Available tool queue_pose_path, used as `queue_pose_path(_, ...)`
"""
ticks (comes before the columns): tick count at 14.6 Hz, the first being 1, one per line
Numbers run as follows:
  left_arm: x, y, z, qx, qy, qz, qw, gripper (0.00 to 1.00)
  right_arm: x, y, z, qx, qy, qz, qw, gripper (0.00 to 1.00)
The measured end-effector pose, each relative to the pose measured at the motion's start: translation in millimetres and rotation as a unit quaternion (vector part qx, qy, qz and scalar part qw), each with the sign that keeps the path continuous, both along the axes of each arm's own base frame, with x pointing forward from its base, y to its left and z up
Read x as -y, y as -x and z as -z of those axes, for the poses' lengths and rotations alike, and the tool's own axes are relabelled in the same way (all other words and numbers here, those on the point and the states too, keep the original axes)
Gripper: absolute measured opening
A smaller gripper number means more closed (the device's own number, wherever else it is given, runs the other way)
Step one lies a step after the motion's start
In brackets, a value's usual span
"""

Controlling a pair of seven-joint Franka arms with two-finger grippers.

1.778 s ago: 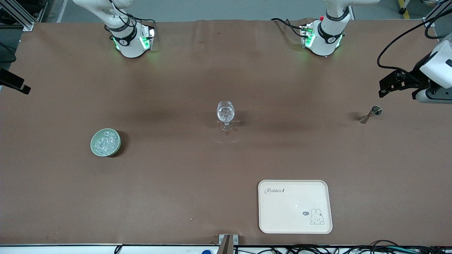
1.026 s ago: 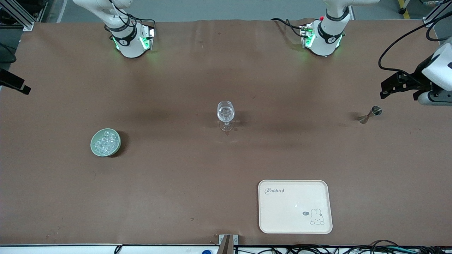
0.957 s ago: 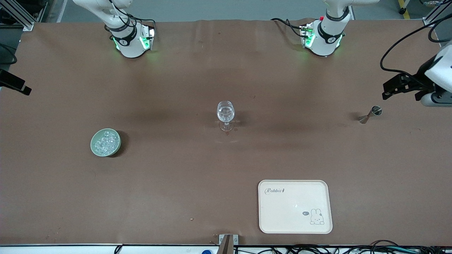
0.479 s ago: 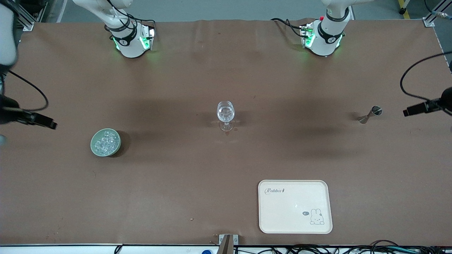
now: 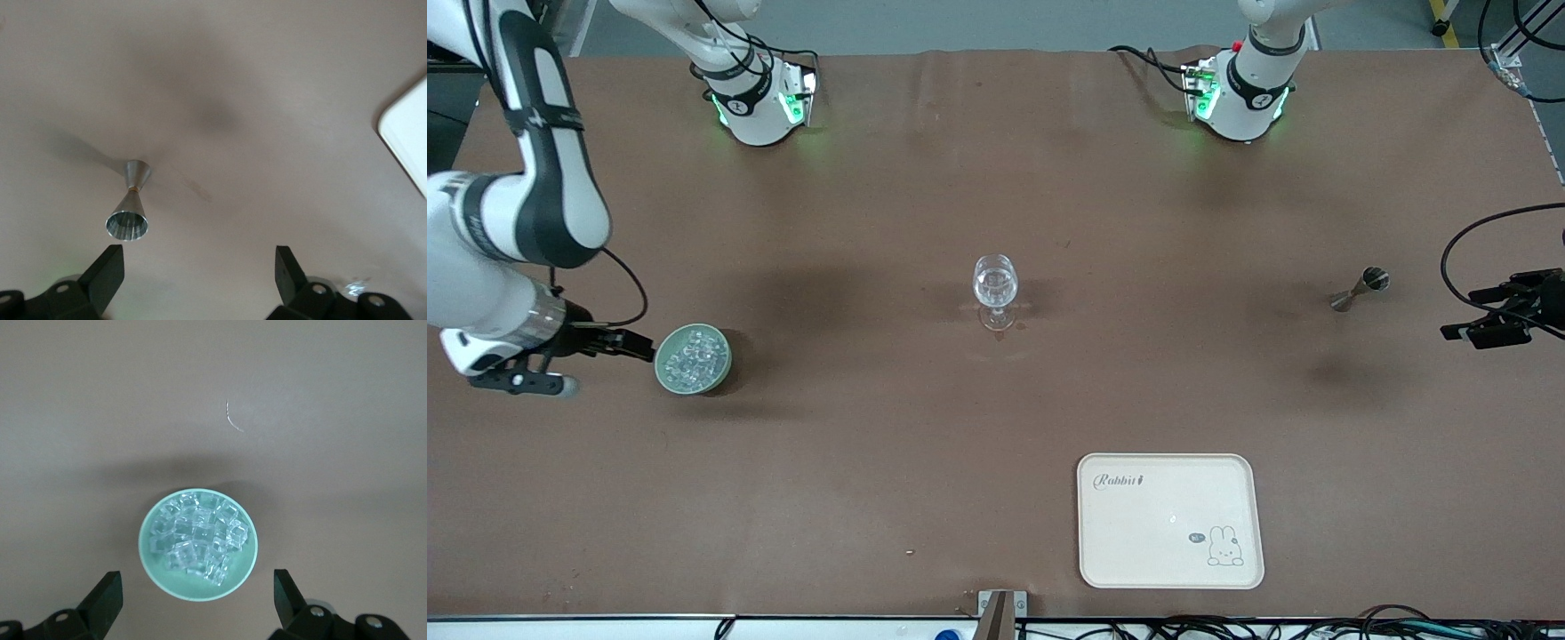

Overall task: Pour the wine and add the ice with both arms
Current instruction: 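Reach the right gripper to the ice bowl while the left gripper reaches the jigger, then grasp an ice cube with the right gripper while the left gripper grasps the jigger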

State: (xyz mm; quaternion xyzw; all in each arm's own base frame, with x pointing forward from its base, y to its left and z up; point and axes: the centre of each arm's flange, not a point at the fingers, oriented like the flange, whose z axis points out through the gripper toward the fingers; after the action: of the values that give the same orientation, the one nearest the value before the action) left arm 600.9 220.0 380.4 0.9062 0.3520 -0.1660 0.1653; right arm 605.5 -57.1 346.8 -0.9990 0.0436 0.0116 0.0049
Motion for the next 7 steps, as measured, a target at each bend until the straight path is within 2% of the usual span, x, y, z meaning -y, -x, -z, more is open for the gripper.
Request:
queue_pose_path(2,-18.5,8.3,32.0,-0.026,0.031,-0.047,0.998,1.0,-0.4,6.6,32.8,0.002,0.001,-0.007,1.0,1.0)
queue_pose_path(5,-43.9,24.4,78.9,-0.071,0.066,-0.118,0.988,1.0,-1.6,17.1,68.4,0.007,0.003,-0.018,1.0,0.96)
queue_pose_path(7,-63.6,37.5,110.0,-0.093,0.097,-0.155,0.979,1.0,-2.6,20.5,81.5,0.002,0.002,-0.024,1.0,0.79)
